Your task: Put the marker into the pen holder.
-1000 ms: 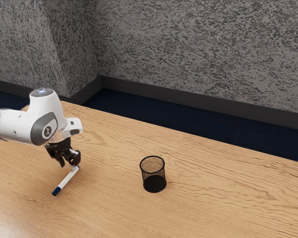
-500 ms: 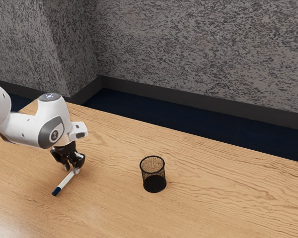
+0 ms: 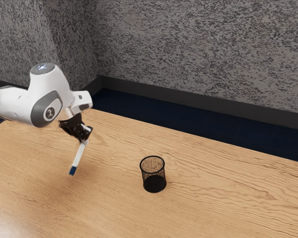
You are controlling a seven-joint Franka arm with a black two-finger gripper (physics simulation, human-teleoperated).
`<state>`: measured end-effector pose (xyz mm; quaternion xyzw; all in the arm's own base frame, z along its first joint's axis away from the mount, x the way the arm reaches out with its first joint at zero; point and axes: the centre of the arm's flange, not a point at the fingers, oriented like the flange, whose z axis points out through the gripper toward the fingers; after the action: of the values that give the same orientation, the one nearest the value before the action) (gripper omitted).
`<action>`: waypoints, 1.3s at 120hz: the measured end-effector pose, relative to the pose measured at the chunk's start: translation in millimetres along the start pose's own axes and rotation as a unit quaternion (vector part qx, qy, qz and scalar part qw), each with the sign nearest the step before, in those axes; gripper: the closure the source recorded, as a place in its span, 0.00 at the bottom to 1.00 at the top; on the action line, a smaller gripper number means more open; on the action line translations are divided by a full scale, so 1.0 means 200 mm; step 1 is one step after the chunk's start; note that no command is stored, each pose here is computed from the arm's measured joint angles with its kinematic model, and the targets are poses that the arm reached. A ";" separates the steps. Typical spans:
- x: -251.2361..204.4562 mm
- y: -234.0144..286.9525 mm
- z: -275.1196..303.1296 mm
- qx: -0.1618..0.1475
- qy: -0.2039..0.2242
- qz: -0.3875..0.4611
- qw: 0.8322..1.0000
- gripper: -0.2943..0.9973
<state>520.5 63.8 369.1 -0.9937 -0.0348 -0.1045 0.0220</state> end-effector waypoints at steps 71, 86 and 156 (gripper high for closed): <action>0.09 1.15 -0.65 -0.068 0.109 0.167 0.978 0.84; 0.15 1.19 -0.57 -0.064 0.101 0.164 0.979 0.84; 0.25 1.26 -0.22 -0.045 0.055 0.149 0.986 0.82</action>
<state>579.0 -187.3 413.0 -0.9805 0.1195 -0.1561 -0.0055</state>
